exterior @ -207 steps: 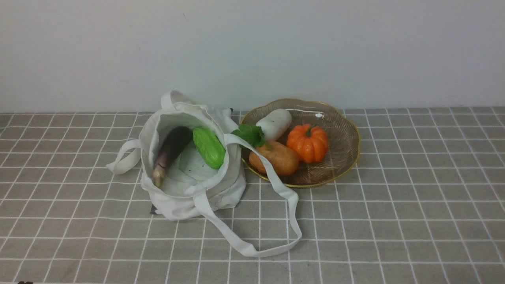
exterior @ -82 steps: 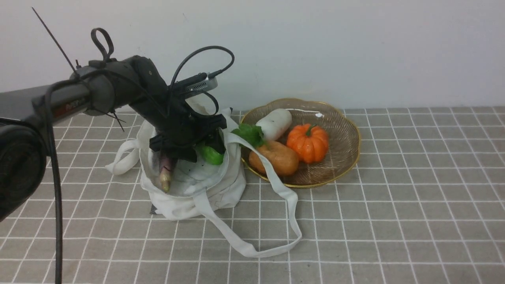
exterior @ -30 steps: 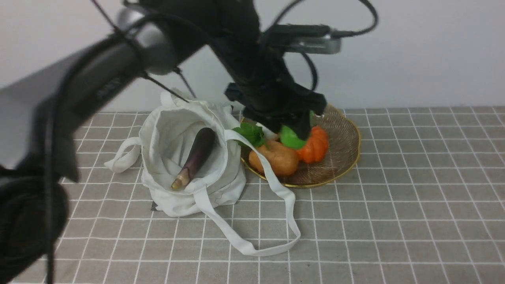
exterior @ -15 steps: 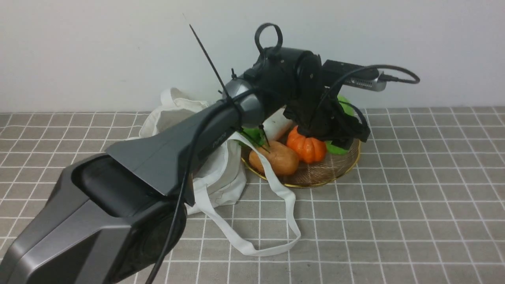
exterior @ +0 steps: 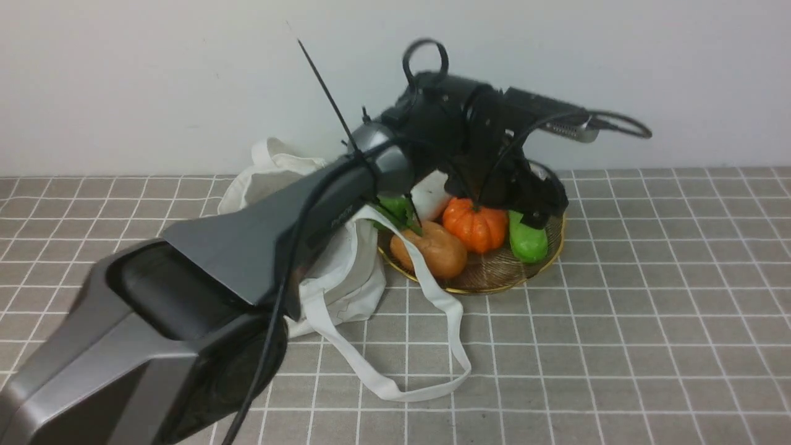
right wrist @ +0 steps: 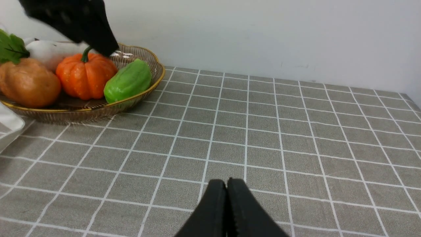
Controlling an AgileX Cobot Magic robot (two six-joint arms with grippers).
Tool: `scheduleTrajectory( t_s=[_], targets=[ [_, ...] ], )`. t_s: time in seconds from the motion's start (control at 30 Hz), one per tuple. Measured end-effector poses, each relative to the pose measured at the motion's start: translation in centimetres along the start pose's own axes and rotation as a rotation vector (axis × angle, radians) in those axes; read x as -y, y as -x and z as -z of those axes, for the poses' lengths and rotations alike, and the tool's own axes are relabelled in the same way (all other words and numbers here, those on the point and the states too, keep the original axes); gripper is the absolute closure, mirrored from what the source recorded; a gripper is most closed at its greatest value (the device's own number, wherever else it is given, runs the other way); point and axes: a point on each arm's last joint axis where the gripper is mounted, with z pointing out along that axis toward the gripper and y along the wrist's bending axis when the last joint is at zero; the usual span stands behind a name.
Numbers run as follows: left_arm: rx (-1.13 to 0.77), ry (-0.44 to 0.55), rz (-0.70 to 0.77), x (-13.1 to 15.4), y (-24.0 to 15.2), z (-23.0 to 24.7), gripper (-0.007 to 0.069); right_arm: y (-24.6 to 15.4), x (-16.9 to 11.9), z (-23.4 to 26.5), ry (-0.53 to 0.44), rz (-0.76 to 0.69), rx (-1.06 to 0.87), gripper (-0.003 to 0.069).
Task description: Take vegetables from bag on grey coffee tablecloth place on plate.
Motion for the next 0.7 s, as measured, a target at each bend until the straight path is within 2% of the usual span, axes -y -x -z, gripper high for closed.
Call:
scheduleTrajectory(
  t_s=[0.1,0.2,0.33,0.4,0.5,0.67,0.7],
  targets=[
    [0.067,0.004,-0.02,0.6,2.1,5.4,0.0074,0.0,0.0,0.0,0.0,0.0,0.0,0.0673],
    [0.134,0.04,-0.051,0.9,3.6,11.6,0.0237,0.0,0.0,0.0,0.0,0.0,0.0,0.0673],
    [0.124,0.163,-0.076,0.5,3.7,18.8,0.0522,0.0,0.0,0.0,0.0,0.0,0.0,0.0673],
    [0.12,0.23,-0.084,0.2,3.4,21.8,0.0595,0.0,0.0,0.0,0.0,0.0,0.0,0.0673],
    [0.15,0.274,-0.091,0.1,3.0,25.2,0.0627,0.0,0.0,0.0,0.0,0.0,0.0,0.0673],
    [0.142,0.256,-0.106,0.4,1.3,28.3,0.063,0.0,0.0,0.0,0.0,0.0,0.0,0.0673],
    [0.113,0.251,-0.111,0.5,-0.1,29.3,0.063,0.0,0.0,0.0,0.0,0.0,0.0,0.0673]
  ],
)
